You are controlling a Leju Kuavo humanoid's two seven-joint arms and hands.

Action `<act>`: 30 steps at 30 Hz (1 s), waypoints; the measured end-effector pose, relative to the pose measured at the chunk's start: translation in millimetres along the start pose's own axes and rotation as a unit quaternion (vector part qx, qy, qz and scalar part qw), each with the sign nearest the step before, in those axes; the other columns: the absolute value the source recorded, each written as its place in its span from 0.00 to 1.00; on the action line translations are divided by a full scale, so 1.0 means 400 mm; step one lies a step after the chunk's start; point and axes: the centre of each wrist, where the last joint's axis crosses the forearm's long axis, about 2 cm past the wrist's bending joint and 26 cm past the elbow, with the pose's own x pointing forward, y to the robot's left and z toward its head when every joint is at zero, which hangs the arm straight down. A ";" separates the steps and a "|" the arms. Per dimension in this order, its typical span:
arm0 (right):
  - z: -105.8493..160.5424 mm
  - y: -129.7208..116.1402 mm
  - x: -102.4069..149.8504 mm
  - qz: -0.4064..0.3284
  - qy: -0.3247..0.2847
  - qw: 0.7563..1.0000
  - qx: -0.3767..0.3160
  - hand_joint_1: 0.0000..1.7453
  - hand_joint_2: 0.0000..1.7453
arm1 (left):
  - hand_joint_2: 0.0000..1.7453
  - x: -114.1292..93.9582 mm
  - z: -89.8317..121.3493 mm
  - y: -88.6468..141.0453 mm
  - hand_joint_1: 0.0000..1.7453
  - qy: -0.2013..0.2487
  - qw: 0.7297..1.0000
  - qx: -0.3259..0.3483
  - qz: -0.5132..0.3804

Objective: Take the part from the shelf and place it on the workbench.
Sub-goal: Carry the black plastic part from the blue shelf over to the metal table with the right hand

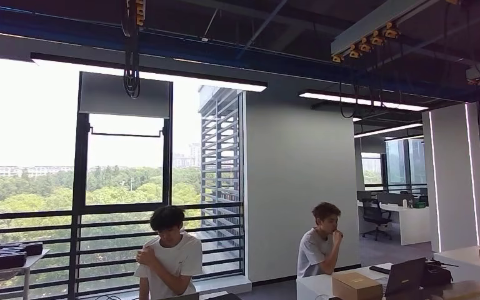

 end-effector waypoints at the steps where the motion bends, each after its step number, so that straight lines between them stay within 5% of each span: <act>1: 0.001 0.000 -0.001 0.000 0.001 1.000 0.000 1.00 1.00 | 1.00 0.000 0.000 0.000 0.00 0.000 1.000 0.000 0.000; 30: 0.002 0.002 -0.014 0.002 0.011 1.000 0.002 1.00 1.00 | 1.00 0.001 0.000 -0.001 0.00 0.003 1.000 0.000 0.004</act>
